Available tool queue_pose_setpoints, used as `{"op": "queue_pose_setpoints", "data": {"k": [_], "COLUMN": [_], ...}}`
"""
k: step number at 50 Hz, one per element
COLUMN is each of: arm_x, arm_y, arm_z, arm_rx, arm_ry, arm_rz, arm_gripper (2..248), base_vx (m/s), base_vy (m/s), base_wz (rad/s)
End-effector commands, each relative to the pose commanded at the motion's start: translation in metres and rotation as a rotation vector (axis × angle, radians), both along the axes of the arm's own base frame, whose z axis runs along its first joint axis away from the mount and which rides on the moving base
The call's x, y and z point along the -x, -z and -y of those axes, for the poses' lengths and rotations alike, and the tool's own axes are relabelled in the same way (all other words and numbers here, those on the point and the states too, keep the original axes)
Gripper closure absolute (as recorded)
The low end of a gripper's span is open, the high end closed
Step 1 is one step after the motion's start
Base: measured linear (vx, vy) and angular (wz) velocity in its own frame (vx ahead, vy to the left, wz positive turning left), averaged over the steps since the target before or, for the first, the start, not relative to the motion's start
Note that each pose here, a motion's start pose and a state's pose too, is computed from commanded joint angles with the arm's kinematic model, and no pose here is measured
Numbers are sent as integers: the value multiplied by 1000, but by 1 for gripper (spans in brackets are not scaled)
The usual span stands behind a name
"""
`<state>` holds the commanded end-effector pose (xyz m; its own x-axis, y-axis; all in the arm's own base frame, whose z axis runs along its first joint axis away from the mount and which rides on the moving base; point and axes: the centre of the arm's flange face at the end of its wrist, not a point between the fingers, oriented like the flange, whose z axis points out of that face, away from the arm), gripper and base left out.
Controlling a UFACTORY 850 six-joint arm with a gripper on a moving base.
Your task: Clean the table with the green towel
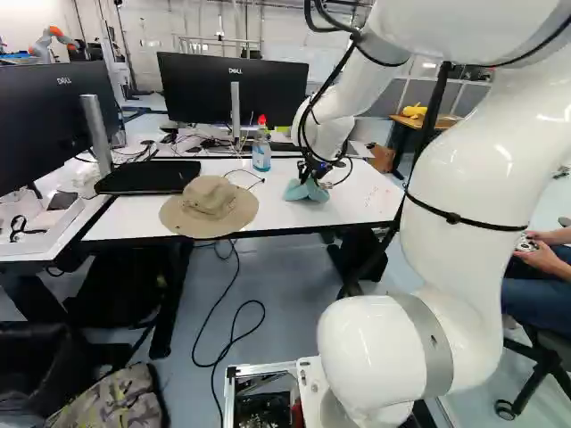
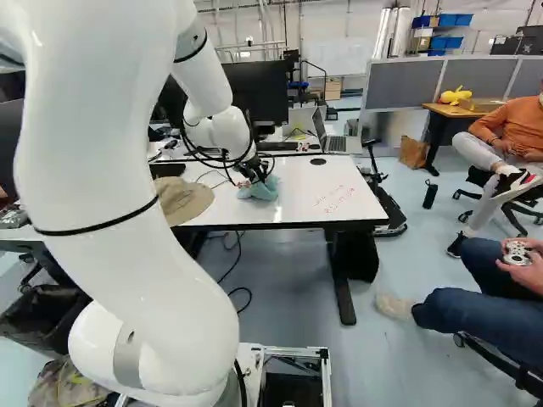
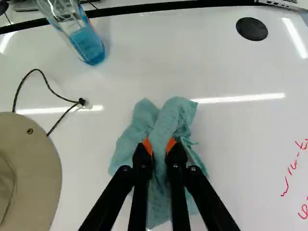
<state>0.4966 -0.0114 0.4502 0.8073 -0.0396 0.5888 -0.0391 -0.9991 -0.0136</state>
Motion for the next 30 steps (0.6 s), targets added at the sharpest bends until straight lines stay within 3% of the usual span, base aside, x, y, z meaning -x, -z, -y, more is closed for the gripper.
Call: {"op": "queue_pose_setpoints", "data": {"k": [30], "arm_x": [4], "arm_y": [-1], "arm_z": [0], "arm_rx": [0], "arm_ry": [1], "arm_rz": [2], "arm_gripper": [203], "base_vx": [0], "base_vy": [0], "base_wz": [0]}}
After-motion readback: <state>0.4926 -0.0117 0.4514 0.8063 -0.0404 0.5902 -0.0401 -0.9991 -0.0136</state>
